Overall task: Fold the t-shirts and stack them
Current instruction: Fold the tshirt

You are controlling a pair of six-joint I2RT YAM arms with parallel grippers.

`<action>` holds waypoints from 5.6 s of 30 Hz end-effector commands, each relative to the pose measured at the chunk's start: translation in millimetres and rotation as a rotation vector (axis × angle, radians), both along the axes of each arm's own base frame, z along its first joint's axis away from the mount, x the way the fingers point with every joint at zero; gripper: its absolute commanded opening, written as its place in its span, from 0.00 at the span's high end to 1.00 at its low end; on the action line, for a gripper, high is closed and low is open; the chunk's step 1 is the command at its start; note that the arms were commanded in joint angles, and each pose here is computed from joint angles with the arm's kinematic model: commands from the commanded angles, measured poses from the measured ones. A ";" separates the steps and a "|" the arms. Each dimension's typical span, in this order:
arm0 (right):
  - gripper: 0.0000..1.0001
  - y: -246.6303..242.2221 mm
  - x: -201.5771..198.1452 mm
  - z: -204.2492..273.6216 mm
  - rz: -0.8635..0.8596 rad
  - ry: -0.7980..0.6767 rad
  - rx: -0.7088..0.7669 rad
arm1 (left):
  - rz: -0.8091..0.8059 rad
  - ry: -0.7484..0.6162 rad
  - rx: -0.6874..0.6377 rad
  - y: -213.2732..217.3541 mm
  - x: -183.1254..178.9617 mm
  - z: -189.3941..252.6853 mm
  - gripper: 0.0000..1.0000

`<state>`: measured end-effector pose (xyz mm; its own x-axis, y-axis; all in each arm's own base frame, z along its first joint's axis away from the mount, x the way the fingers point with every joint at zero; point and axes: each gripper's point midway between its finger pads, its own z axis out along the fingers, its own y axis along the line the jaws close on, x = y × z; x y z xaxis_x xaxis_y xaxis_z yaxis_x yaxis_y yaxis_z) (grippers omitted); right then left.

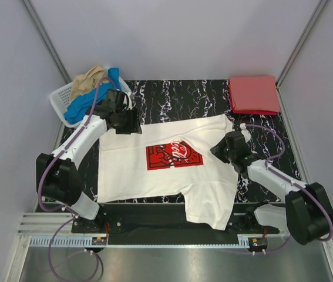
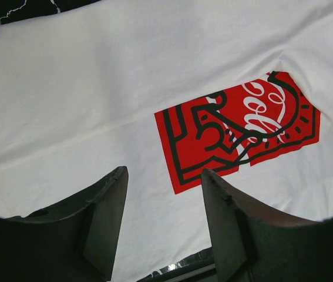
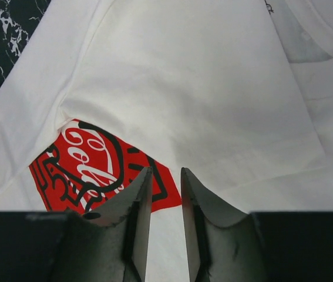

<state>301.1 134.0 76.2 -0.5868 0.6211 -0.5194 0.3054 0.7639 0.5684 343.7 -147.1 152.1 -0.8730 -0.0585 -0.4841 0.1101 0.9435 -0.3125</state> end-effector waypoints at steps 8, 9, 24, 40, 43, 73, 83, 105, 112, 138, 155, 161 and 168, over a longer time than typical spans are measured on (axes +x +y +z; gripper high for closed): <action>0.90 1.4 8.2 -58.3 0.045 0.217 -0.148 | 0.072 0.026 0.086 22.3 13.1 -26.5 0.41; 0.91 -0.4 3.9 -62.4 0.037 0.231 -0.150 | 0.109 0.049 0.104 31.9 15.5 -34.8 0.41; 0.80 8.5 60.5 39.2 0.120 -0.044 -0.222 | 0.285 0.180 0.196 87.3 37.0 -90.7 0.41; 0.83 -40.3 222.4 8.7 0.058 -0.023 -0.319 | 0.377 0.248 0.268 114.8 40.4 -125.2 0.41; 0.84 -49.7 231.1 -19.6 0.056 0.039 -0.333 | 0.384 0.271 0.277 118.0 39.0 -132.5 0.41; 0.64 -92.2 250.0 78.6 -0.136 0.072 -0.270 | 0.131 -0.088 -0.132 -22.1 46.2 25.9 0.42; 0.53 -79.9 44.7 17.2 -0.200 0.386 -0.070 | -0.115 -0.084 -0.377 -186.5 14.0 7.4 0.47; 0.60 -81.8 -1.5 -36.2 -0.212 0.429 -0.054 | -0.128 0.020 -0.359 -275.4 5.0 -89.5 0.46; 0.61 -82.1 0.9 -51.2 -0.224 0.439 -0.053 | -0.124 0.026 -0.356 -278.8 7.8 -94.2 0.48; 1.00 -74.7 0.7 -13.5 -0.244 0.292 0.042 | -0.151 -0.017 -0.333 -275.5 10.6 -71.9 0.60; 1.00 -67.2 -30.0 7.9 -0.257 0.175 0.157 | -0.077 -0.080 -0.210 -226.9 42.3 -56.9 0.50; 1.00 -66.4 -39.4 5.7 -0.265 0.164 0.178 | -0.017 -0.051 -0.170 -193.8 69.3 -72.5 0.49; 1.00 -67.0 -52.5 -5.9 -0.283 0.174 0.195 | 0.027 0.004 -0.110 -163.2 84.7 -109.4 0.49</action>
